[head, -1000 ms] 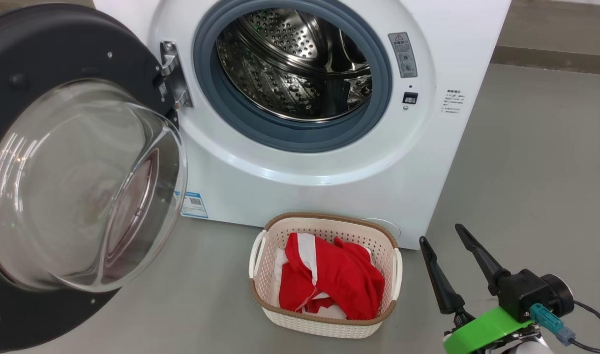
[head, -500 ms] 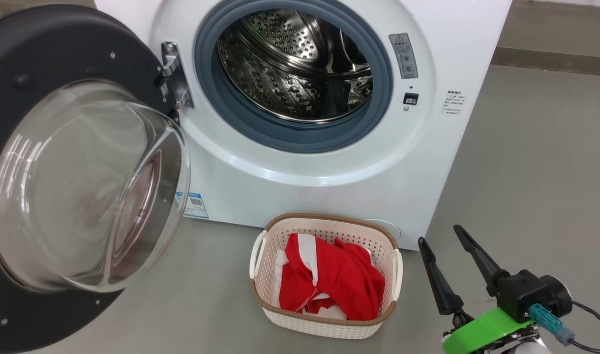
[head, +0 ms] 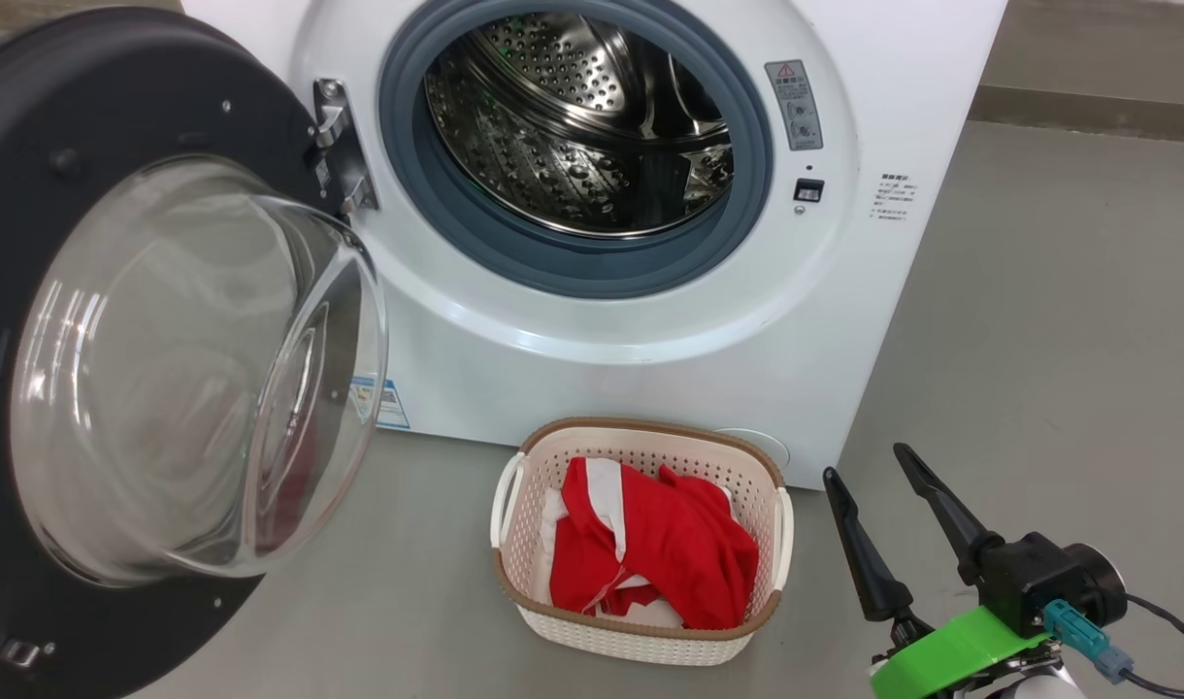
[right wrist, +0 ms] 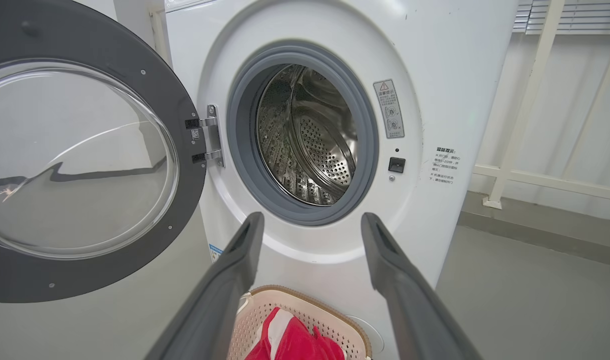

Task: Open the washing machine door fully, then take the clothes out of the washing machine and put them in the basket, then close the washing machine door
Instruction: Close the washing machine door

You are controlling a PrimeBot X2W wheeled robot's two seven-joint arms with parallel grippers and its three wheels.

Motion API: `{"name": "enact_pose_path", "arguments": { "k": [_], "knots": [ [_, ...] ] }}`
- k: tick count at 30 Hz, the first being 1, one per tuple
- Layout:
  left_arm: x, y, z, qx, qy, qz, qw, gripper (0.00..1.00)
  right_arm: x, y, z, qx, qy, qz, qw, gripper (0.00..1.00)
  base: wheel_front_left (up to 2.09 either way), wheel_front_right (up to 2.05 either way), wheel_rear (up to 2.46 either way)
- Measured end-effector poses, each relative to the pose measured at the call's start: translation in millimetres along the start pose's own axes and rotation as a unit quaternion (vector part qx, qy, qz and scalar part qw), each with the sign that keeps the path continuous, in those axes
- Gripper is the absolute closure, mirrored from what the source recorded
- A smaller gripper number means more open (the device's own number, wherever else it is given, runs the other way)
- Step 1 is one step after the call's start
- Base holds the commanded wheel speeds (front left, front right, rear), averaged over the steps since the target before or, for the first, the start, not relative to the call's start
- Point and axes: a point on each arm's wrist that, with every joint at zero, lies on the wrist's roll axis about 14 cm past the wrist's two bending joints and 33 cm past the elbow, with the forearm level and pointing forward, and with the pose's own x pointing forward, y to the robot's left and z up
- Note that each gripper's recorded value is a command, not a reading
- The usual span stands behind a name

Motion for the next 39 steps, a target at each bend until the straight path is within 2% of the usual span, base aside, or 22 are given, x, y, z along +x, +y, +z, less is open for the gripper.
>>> {"name": "enact_pose_path", "arguments": {
  "k": [9, 21, 31, 39],
  "knots": [
    [-6.6, -4.8, -20.3, -0.005, 0.023, -0.023, 0.999, 1.0, -0.4, -1.4, -0.6, 0.002, 0.0, -0.003, 1.0, 0.0, 0.0, 0.0, 0.0],
    [-18.6, -28.2, -65.7, -0.011, 0.062, -0.066, 0.996, 1.0, -2.3, -7.3, -1.5, 0.003, 0.001, -0.012, 1.0, 0.0, 0.0, 0.0, 0.0],
    [-30.2, -48.1, -94.2, 0.017, 0.088, -0.085, 0.992, 1.0, -9.4, -20.0, 0.0, 0.002, -0.001, -0.033, 0.999, 0.0, 0.0, 0.0, 0.0],
    [-31.6, -53.3, -129.1, -0.003, 0.116, -0.094, 0.989, 1.0, -13.0, -35.0, 5.2, 0.0, -0.009, -0.056, 0.998, 0.0, 0.0, 0.0, 0.0]
  ]
}}
